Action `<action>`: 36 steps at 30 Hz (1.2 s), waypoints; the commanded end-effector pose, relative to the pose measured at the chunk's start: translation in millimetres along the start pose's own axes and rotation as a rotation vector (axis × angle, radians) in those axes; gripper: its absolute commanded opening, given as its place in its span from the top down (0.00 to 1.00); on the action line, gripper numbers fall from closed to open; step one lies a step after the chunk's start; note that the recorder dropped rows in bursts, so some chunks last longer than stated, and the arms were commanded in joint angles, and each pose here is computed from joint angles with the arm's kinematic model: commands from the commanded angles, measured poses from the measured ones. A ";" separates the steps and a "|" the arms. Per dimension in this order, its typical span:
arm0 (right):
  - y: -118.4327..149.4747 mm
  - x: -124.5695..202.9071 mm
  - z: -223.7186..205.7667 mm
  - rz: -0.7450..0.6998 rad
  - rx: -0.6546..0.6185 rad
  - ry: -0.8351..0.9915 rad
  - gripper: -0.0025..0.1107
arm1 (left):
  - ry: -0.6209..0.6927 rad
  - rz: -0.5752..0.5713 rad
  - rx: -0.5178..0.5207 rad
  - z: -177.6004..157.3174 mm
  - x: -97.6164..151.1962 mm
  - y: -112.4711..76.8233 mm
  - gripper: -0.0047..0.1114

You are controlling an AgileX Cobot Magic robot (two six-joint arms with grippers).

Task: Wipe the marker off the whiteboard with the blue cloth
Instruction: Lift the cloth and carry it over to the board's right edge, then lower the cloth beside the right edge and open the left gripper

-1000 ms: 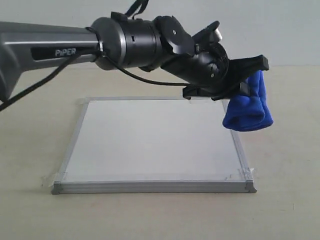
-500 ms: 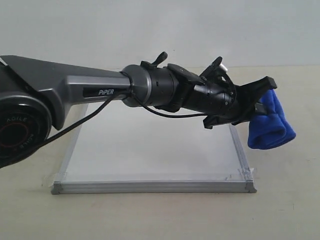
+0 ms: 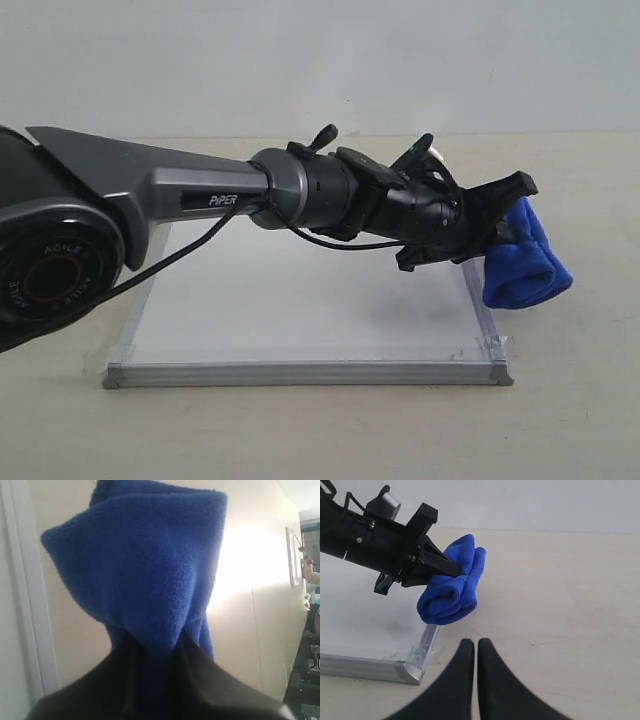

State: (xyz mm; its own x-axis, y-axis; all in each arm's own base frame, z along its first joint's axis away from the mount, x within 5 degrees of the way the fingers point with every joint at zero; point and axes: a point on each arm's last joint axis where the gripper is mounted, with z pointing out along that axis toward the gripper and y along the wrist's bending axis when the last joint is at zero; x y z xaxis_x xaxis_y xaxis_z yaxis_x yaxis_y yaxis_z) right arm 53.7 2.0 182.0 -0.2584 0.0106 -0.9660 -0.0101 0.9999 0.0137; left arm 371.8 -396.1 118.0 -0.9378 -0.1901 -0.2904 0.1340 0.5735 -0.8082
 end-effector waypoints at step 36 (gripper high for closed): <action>-0.4 -0.5 -0.3 -0.014 0.005 -0.009 0.98 | -0.041 0.024 -0.055 8.1 11.0 -2.3 0.92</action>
State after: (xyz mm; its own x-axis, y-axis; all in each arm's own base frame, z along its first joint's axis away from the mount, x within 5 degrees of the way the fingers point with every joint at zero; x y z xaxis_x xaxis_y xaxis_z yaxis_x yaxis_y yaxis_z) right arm 53.7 2.0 182.0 -0.2584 0.0106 -0.9660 -0.0101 0.9999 0.0137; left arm 365.1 -403.6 108.9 -0.9225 -0.2037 -0.3280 0.1354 0.6249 -0.7688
